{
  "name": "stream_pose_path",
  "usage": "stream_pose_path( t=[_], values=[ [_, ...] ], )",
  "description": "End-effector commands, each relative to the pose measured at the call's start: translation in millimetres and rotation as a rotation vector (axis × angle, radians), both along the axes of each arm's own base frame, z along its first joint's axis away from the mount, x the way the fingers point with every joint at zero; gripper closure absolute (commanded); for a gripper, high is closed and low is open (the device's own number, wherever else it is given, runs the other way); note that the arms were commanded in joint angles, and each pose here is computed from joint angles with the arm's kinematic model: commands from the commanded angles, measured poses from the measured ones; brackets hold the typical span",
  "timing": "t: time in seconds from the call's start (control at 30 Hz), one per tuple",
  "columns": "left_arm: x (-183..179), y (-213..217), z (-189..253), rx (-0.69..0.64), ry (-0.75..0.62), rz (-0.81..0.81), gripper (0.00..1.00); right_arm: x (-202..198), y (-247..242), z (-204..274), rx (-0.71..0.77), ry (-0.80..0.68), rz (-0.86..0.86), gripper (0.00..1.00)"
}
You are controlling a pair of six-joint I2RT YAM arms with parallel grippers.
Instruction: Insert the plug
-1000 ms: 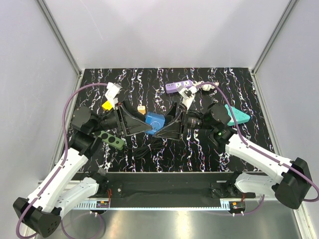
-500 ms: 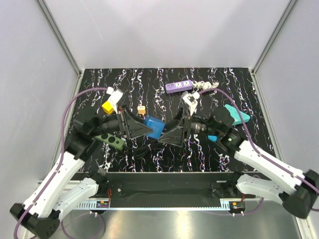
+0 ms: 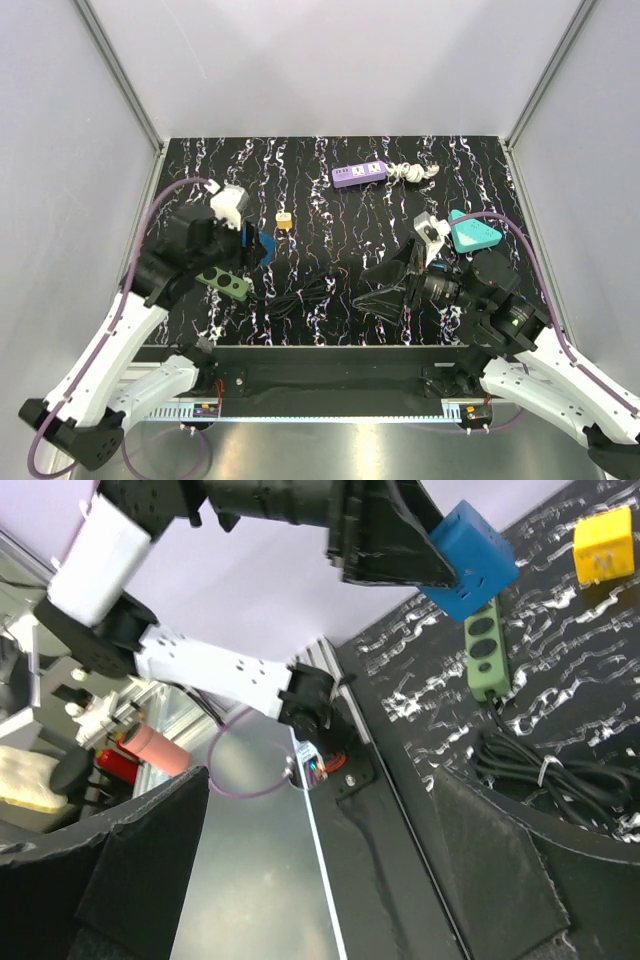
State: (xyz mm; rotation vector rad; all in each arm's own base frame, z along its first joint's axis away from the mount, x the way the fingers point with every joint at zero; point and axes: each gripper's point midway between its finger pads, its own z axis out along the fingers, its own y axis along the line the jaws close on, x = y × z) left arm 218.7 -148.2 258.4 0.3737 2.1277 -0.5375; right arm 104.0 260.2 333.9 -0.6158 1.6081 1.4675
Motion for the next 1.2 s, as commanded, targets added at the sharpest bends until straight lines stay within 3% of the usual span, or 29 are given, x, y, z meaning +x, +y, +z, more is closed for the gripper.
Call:
stream_pose_path(
  t=[0.0,0.17,0.43,0.63,0.73,0.87,0.97,1.13,1.17],
  values=[
    [13,57,-37,0.314,0.002,0.155,1.00,5,-2,-12,-0.058,-0.038,-0.024,0.00],
    [23,84,-72,0.479,0.085,0.188,1.00,7,-4,-22,-0.101,-0.031,-0.036,0.00],
    [48,119,-79,0.690,0.133,0.160,1.00,2,-4,-18,-0.092,-0.033,-0.013,0.00],
    [57,115,-94,0.541,0.183,0.207,1.00,6,0,-25,-0.114,-0.033,-0.008,0.00],
    [74,118,-75,0.419,0.099,0.384,1.00,13,4,-34,-0.139,-0.007,-0.026,0.00],
    [81,149,-66,0.306,0.144,0.731,1.00,35,10,-57,-0.200,0.060,-0.102,0.00],
    [85,149,-68,0.281,0.213,0.736,1.00,62,15,-89,-0.288,0.190,-0.214,0.03],
    [94,164,-58,0.253,0.193,0.842,1.00,82,44,-149,-0.395,0.515,-0.280,0.26],
    [95,167,-54,0.231,0.180,0.863,1.00,87,47,-158,-0.402,0.556,-0.317,0.35]
  ],
)
